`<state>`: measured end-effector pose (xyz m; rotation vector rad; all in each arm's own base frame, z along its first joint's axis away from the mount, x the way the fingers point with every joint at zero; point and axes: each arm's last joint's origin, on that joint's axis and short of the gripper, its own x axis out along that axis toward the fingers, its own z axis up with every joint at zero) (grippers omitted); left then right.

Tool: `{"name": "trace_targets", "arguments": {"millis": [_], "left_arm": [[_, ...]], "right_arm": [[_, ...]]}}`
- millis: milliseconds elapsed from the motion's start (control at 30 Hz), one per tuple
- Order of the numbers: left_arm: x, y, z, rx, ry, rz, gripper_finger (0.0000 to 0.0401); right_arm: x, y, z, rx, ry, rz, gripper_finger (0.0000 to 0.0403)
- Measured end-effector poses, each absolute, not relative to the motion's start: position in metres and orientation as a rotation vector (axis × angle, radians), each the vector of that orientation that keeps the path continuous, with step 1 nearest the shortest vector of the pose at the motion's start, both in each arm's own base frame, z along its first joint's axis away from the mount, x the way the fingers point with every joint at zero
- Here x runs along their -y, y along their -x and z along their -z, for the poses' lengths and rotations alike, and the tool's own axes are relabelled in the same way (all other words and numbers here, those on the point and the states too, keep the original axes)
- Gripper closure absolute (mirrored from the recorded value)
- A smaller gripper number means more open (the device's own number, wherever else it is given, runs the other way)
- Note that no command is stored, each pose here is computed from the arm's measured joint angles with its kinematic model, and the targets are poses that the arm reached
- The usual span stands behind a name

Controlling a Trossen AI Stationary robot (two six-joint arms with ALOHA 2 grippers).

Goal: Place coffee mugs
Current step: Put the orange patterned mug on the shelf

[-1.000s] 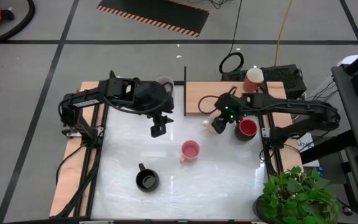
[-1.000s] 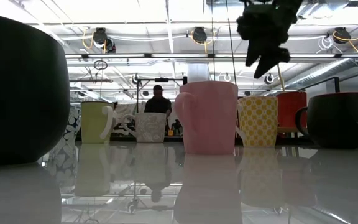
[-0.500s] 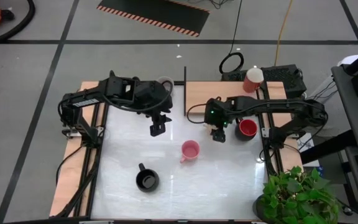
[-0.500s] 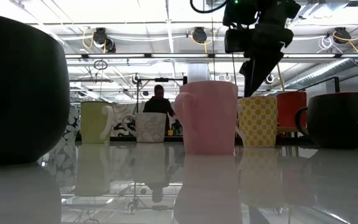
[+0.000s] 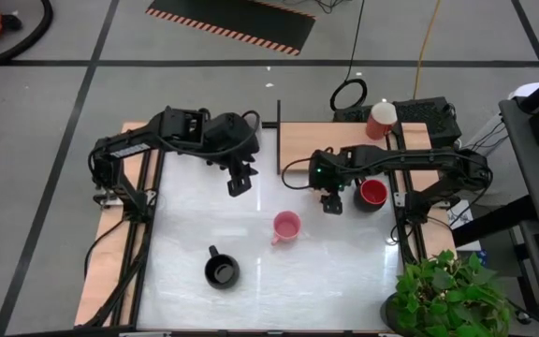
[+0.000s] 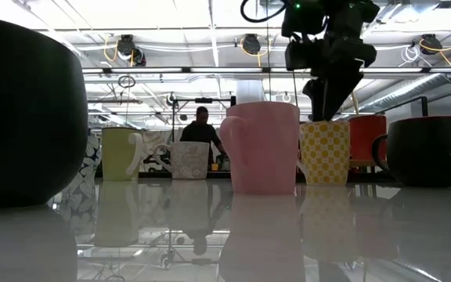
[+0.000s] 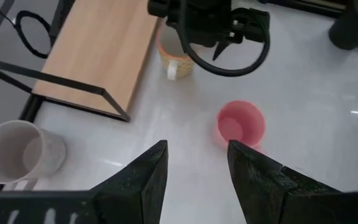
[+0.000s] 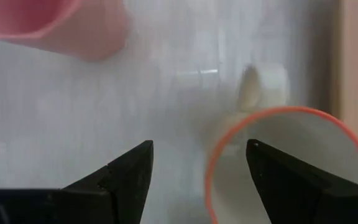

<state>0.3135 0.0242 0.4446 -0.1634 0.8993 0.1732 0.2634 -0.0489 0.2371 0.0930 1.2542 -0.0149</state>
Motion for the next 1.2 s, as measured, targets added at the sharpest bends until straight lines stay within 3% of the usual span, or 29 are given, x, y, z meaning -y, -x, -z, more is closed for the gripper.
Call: {"name": "trace_targets", "arguments": {"millis": [433, 733, 1000, 1200], "left_arm": [[-0.041, -0.312, -0.445, -0.906, 0.075, -0.169, 0.0231], [-0.042, -0.312, -0.445, -0.907, 0.062, -0.164, 0.0231], [-0.042, -0.312, -0.445, -0.907, 0.059, -0.163, 0.0231], [-0.042, -0.312, -0.445, -0.906, 0.048, -0.157, 0.0231]], "right_arm": [[0.047, -0.25, -0.215, -1.354, -0.145, 0.064, 0.025], [0.045, -0.244, -0.228, -1.429, -0.307, 0.149, 0.0387], [0.052, -0.256, -0.282, -1.301, -0.27, 0.249, 0.0394], [0.069, -0.248, -0.314, -1.268, -0.349, 0.508, 0.0395]]}}
